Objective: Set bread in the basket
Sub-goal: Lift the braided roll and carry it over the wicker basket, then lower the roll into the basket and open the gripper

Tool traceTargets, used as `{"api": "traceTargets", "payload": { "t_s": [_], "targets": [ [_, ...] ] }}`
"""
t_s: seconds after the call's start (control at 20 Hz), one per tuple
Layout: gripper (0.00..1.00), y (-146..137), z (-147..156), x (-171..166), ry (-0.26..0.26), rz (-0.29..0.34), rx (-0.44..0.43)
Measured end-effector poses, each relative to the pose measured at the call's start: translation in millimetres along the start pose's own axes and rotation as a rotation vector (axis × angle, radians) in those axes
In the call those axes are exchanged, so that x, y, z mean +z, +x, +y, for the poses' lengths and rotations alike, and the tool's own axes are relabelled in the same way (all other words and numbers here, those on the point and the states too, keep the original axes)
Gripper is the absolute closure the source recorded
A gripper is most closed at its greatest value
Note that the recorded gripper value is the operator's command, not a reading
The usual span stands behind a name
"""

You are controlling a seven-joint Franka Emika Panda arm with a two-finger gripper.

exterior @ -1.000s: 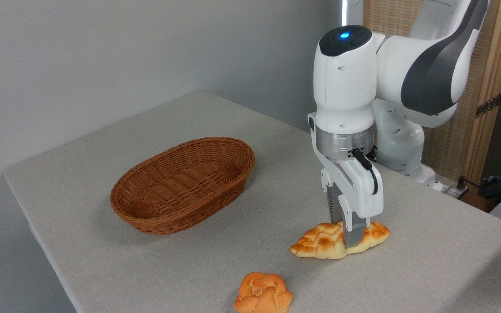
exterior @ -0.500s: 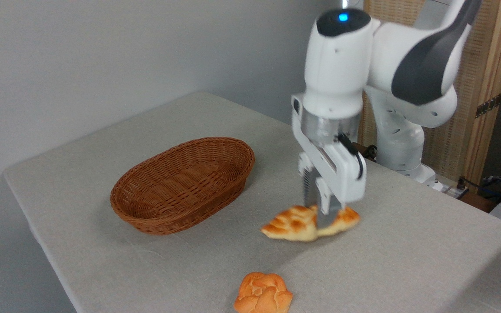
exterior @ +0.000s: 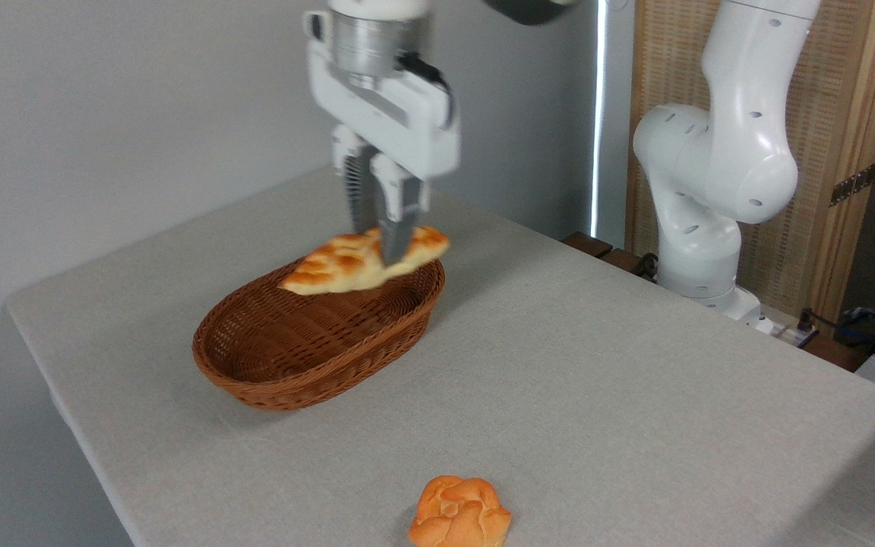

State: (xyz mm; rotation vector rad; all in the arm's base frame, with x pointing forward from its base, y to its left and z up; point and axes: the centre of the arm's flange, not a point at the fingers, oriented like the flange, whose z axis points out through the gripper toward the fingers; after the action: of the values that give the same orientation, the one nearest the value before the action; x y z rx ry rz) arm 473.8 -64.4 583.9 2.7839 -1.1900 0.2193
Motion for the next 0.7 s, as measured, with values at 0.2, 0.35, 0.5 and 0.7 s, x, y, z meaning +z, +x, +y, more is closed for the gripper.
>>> {"api": "traceTargets", "payload": {
  "t_s": [0.2,0.35,0.5,0.7],
  "targets": [
    [0.54,60,20,44,-0.017,-0.081,-0.052],
    [0.49,91,42,88,-0.034,-0.156,-0.039],
    [0.32,107,59,112,-0.014,-0.208,-0.038],
    [0.09,108,57,114,-0.007,-0.215,-0.039]
  ]
}}
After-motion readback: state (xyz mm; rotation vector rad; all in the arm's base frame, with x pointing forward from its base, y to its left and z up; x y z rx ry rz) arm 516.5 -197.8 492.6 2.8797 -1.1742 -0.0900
